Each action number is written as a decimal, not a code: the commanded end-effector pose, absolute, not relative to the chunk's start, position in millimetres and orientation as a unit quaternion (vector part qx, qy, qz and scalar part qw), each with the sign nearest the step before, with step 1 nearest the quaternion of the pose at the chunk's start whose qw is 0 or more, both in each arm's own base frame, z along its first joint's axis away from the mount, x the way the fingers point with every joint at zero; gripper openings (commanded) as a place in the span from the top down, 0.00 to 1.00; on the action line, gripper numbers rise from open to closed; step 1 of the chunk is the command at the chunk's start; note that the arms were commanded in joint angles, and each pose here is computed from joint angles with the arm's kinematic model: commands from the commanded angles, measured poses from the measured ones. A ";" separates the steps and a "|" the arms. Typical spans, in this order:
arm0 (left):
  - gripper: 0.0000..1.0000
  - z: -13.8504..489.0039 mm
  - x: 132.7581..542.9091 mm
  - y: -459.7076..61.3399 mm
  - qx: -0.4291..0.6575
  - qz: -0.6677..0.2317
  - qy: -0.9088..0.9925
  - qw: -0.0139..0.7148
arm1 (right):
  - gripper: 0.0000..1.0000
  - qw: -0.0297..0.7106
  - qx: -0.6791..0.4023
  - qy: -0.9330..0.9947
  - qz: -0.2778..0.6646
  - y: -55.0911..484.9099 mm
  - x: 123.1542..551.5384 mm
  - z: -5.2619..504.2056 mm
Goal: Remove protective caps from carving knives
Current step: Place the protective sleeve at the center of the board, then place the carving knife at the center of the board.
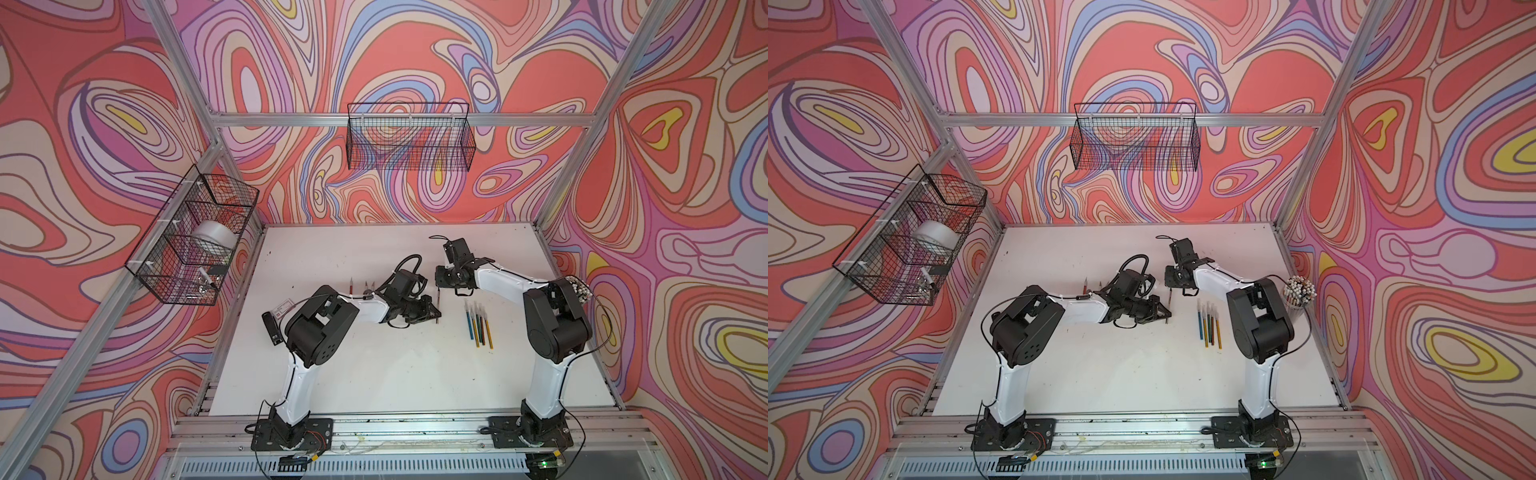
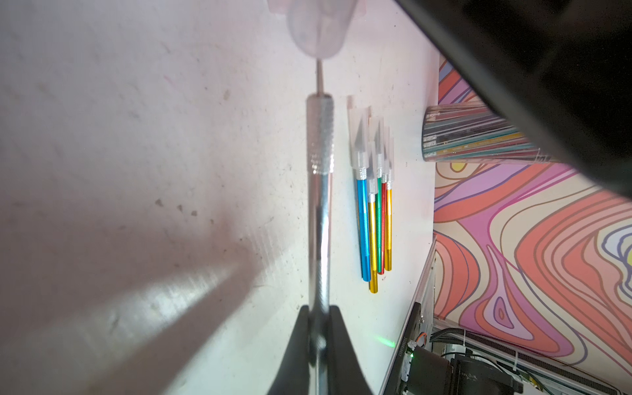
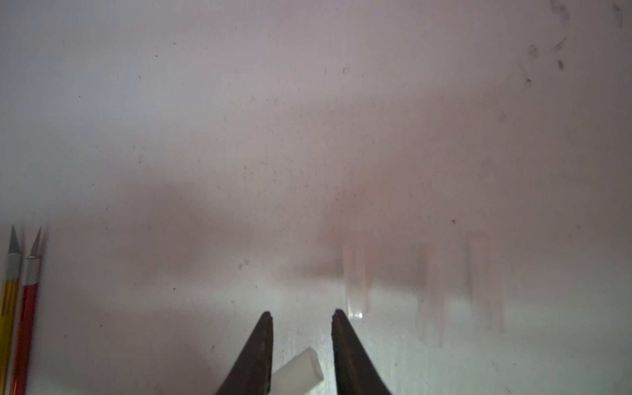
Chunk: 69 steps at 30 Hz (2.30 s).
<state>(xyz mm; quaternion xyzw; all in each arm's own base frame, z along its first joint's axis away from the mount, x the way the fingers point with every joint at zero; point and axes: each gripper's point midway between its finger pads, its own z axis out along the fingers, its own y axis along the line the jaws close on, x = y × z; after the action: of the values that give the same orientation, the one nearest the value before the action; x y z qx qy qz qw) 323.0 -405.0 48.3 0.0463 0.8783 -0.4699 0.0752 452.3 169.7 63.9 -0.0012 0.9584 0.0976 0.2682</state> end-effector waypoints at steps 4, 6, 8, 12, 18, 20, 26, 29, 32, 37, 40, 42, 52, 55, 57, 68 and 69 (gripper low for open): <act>0.99 47.8 323.0 -400.3 0.040 -0.481 0.872 0.082 | 0.69 0.284 0.011 0.956 0.077 160.6 457.2 81.5; 0.99 47.1 322.2 -399.8 0.038 -0.482 0.871 0.082 | 0.69 0.287 0.010 0.955 0.075 160.0 458.1 84.8; 0.99 47.3 321.4 -399.0 0.037 -0.482 0.871 0.082 | 0.69 0.289 0.010 0.955 0.072 159.4 459.0 87.1; 0.98 49.0 319.2 -395.9 0.041 -0.478 0.873 0.085 | 0.72 0.290 0.010 0.954 0.070 158.0 458.0 90.0; 0.98 54.6 312.0 -384.9 0.059 -0.460 0.880 0.099 | 0.77 0.274 0.002 0.958 0.085 158.7 440.2 87.1; 0.98 55.4 309.5 -379.7 0.065 -0.451 0.884 0.106 | 0.77 0.271 0.000 0.958 0.095 159.6 432.2 87.9; 0.98 48.9 300.4 -357.6 0.067 -0.406 0.904 0.113 | 0.77 0.266 -0.011 0.955 0.132 163.6 405.3 97.2; 0.98 42.4 298.7 -339.5 0.066 -0.355 0.925 0.117 | 0.75 0.264 -0.019 0.951 0.159 168.3 391.2 103.0; 0.99 38.9 300.5 -315.1 0.063 -0.284 0.948 0.127 | 0.74 0.263 -0.026 0.945 0.190 174.3 375.9 108.8; 0.99 41.8 305.8 -278.9 0.066 -0.179 0.972 0.140 | 0.70 0.269 -0.034 0.932 0.241 182.8 355.5 119.9; 0.99 44.4 312.8 -262.8 0.066 -0.129 0.978 0.148 | 0.68 0.278 -0.037 0.920 0.273 188.2 345.7 128.8; 0.99 45.8 317.1 -255.9 0.063 -0.110 0.981 0.150 | 0.64 0.284 -0.040 0.914 0.289 190.5 339.9 133.8; 0.98 43.5 348.4 -231.6 0.049 -0.026 0.987 0.148 | 0.58 0.286 -0.035 0.911 0.295 184.5 320.9 136.2; 0.97 44.5 357.0 -226.0 0.049 -0.006 0.987 0.150 | 0.57 0.288 -0.034 0.912 0.290 181.6 318.2 135.5; 0.96 43.6 359.3 -221.2 0.047 0.009 0.988 0.147 | 0.57 0.286 -0.033 0.914 0.286 179.9 317.4 133.9; 0.93 35.0 365.9 -203.5 0.036 0.050 0.989 0.135 | 0.55 0.278 -0.035 0.917 0.285 180.6 317.1 130.2; 0.92 32.8 365.9 -203.0 0.036 0.051 0.989 0.133 | 0.55 0.278 -0.036 0.917 0.284 180.7 317.3 130.4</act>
<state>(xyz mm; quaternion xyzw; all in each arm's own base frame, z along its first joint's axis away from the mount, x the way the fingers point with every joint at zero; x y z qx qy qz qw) 367.7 -215.0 38.5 0.0304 0.9879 0.0193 0.1506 319.4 181.9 132.1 -0.0343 0.9156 0.2861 0.2806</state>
